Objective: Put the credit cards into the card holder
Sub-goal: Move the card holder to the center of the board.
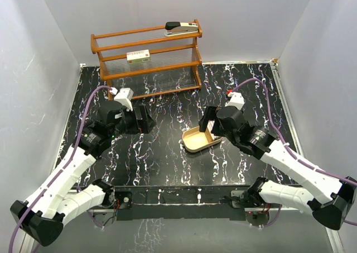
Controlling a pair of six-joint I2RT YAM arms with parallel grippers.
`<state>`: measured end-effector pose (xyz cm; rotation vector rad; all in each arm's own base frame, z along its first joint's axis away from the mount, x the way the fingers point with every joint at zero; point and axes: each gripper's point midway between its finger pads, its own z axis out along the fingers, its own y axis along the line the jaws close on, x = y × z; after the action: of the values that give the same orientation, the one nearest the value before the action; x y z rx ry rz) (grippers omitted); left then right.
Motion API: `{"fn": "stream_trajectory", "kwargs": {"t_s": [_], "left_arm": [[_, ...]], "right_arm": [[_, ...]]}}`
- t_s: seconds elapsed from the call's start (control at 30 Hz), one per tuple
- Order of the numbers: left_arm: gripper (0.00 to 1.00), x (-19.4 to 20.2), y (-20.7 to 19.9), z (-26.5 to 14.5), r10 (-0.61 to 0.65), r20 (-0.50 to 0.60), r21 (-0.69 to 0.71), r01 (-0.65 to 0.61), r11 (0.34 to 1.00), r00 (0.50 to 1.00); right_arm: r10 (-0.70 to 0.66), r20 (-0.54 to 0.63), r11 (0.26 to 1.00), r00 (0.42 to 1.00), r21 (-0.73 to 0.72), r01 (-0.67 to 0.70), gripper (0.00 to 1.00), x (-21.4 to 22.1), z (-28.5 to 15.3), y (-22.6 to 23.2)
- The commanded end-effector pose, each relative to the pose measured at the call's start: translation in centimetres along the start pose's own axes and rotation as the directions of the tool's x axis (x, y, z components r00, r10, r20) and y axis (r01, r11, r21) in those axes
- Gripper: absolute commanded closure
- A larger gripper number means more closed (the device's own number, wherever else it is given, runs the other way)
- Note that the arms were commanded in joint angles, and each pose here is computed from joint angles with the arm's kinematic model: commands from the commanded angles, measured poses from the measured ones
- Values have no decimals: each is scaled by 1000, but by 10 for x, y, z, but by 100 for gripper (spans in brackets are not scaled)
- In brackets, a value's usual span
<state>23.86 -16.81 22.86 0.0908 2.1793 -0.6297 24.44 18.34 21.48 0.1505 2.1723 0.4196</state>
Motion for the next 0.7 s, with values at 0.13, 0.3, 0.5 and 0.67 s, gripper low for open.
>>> {"fn": "stream_trajectory", "kwargs": {"t_s": [0.13, 0.3, 0.5, 0.67], "left_arm": [[1, -5, 20, 12, 19, 13, -102, -18, 995, 1000], [1, -8, 50, 25, -55, 66, -275, 71, 959, 996], [3, 4, 92, 39, -91, 55, -489, 106, 866, 994], [6, -8, 130, 48, -136, 94, -614, 165, 772, 986]], "right_arm": [[27, 114, 994, 993, -112, -14, 2, -37, -27, 19], [31, 102, 992, 994, -126, -18, 2, -33, -27, 20], [26, 107, 990, 994, -141, -11, 2, -33, -27, 22], [13, 122, 985, 992, -174, 9, 2, -37, -33, 26]]}}
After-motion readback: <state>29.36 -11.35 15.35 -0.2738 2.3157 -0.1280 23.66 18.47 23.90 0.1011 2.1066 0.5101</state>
